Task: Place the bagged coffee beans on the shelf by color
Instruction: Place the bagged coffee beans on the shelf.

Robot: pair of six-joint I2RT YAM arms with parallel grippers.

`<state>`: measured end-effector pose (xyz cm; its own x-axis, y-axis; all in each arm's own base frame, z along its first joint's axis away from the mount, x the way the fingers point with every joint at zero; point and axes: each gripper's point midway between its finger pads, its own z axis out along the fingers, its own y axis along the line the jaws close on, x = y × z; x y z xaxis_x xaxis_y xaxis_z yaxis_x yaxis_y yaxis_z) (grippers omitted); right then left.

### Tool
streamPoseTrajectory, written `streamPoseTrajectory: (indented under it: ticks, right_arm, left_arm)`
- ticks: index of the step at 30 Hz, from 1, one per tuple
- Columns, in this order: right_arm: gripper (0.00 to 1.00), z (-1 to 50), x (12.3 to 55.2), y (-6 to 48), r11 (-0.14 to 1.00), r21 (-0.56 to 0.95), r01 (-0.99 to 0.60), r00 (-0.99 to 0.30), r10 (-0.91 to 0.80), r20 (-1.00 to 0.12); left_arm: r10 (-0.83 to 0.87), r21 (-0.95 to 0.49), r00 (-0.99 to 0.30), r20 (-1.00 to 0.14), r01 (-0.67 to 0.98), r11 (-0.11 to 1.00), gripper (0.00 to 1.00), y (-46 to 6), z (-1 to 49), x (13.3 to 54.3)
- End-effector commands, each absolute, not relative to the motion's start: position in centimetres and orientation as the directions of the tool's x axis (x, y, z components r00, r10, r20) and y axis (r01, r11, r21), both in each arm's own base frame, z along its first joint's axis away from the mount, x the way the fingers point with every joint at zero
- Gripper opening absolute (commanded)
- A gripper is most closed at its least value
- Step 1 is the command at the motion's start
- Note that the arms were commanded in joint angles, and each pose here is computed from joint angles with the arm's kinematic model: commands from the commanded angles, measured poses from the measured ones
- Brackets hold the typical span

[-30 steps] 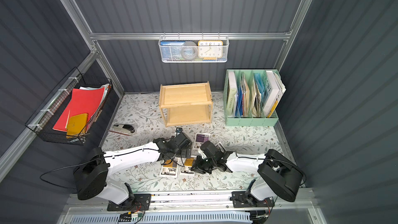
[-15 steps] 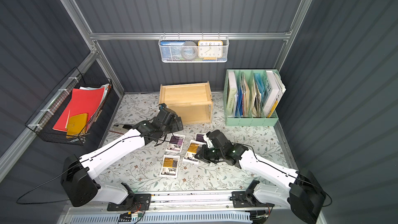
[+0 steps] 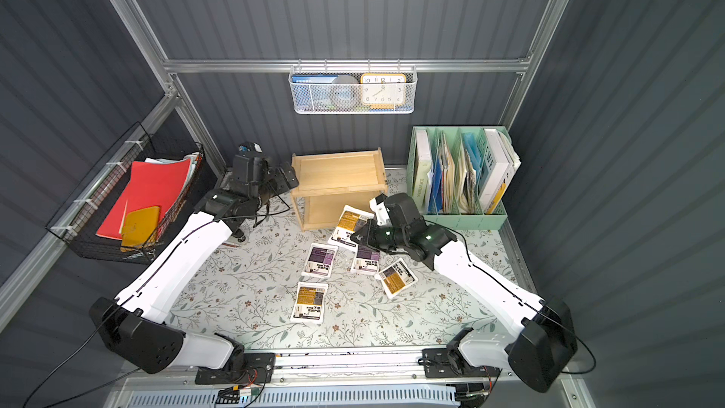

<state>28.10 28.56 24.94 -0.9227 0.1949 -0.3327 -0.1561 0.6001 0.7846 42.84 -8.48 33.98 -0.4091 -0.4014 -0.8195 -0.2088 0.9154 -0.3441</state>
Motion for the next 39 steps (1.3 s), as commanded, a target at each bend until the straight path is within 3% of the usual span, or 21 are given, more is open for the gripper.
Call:
streamPoseTrajectory:
  ticks: [1,17,39]
  right_arm:
    - [0.02,27.0,30.3,29.5,0.589,0.776,-0.224,-0.906,0.168,-0.389]
    - [0.08,31.0,41.8,34.6,0.557,0.779,-0.289,-0.898,0.124,-0.422]
    - [0.12,26.4,46.7,40.6,0.496,0.833,-0.245,-0.947,0.062,-0.316]
  left_arm:
    - [-0.397,-0.349,-0.412,-0.82,-0.191,0.918,1.0,-6.9,34.1,44.6]
    - [-0.446,-0.376,-0.463,-0.766,-0.239,0.895,1.0,-2.8,30.4,48.2]
    - [-0.461,-0.393,-0.483,-0.745,-0.24,0.887,1.0,-3.0,28.7,47.8]
